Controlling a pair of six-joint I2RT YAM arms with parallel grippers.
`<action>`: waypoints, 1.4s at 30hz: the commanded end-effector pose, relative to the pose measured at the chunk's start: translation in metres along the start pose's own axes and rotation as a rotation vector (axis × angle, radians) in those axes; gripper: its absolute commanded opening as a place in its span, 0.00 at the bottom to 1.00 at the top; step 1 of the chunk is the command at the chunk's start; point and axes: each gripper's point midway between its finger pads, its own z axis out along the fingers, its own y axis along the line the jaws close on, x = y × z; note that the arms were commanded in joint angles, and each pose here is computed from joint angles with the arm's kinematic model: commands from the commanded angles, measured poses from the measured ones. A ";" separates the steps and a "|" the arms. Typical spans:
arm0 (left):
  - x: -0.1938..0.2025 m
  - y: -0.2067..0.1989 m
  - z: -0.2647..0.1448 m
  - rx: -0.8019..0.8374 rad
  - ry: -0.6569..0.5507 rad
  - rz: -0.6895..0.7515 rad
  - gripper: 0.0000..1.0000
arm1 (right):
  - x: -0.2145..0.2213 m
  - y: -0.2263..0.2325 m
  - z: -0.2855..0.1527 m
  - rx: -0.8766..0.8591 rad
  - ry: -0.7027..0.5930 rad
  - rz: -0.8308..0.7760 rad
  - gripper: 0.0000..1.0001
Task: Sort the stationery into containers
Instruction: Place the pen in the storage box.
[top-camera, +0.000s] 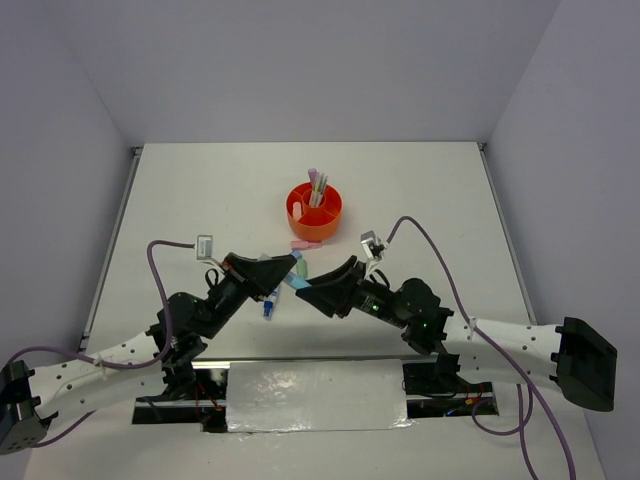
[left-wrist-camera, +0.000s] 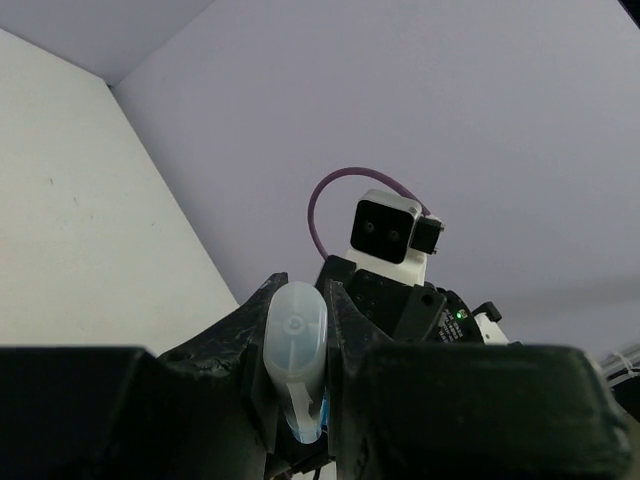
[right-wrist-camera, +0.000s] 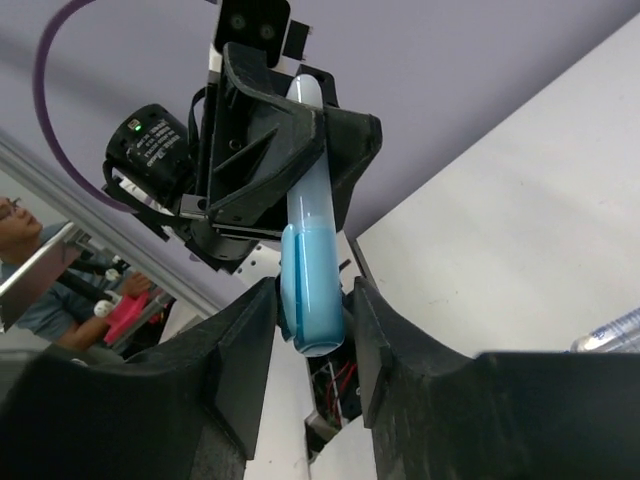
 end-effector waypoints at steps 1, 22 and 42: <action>-0.011 -0.015 -0.001 0.072 -0.045 -0.024 0.00 | -0.022 0.020 -0.001 -0.075 -0.094 -0.023 0.37; -0.039 -0.030 -0.023 -0.155 0.232 0.527 0.99 | -0.048 -0.002 -0.053 0.124 0.345 -0.512 0.00; 0.084 -0.006 -0.040 0.109 0.867 0.825 0.97 | -0.004 0.005 -0.087 0.049 0.926 -0.465 0.02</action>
